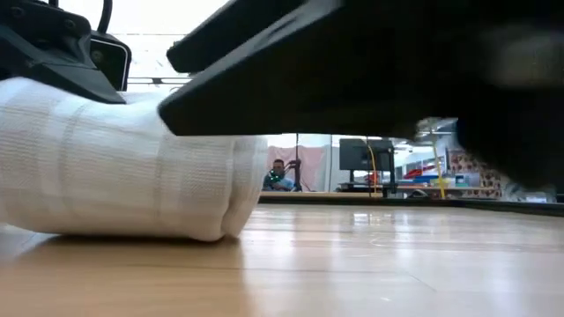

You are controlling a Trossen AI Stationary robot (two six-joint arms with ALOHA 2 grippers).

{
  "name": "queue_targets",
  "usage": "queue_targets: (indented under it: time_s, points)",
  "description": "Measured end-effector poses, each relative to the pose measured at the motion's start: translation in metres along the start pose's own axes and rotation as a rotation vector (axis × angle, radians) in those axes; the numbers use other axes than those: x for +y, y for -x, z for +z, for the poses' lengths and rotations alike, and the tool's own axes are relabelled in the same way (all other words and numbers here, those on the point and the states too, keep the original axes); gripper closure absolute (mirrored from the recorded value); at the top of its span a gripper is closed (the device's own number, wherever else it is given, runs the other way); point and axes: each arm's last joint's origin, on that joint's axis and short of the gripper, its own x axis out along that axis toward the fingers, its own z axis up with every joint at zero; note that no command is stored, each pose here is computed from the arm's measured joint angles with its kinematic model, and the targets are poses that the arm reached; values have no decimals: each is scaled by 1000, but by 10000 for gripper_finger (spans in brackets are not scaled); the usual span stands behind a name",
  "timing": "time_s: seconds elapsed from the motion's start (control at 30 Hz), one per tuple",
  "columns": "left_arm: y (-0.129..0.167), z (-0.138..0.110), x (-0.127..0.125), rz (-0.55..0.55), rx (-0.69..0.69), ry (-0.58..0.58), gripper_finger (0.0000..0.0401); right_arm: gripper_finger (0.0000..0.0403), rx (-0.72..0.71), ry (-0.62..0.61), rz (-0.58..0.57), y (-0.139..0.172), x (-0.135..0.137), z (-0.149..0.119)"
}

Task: Roll towel
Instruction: Roll the brown checkered towel

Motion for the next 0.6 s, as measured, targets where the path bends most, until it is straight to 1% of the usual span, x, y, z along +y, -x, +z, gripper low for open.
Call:
queue_targets:
  time_s: [0.07,0.2,0.3,0.6]
  points:
    - [0,0,-1,-6,-12,-14,370,124,-4,-11,37,3,7,1]
    - [0,1,-1,-9,-20,-38,370,124,34,-23,-2,0,11,-4]
    - [0,1,-2,-18,-22,-45,370,124,45,-48,-28,-4,5,-8]
    - [0,2,-2,-15,-47,-39,370,124,70,-107,-36,-16,-12,-18]
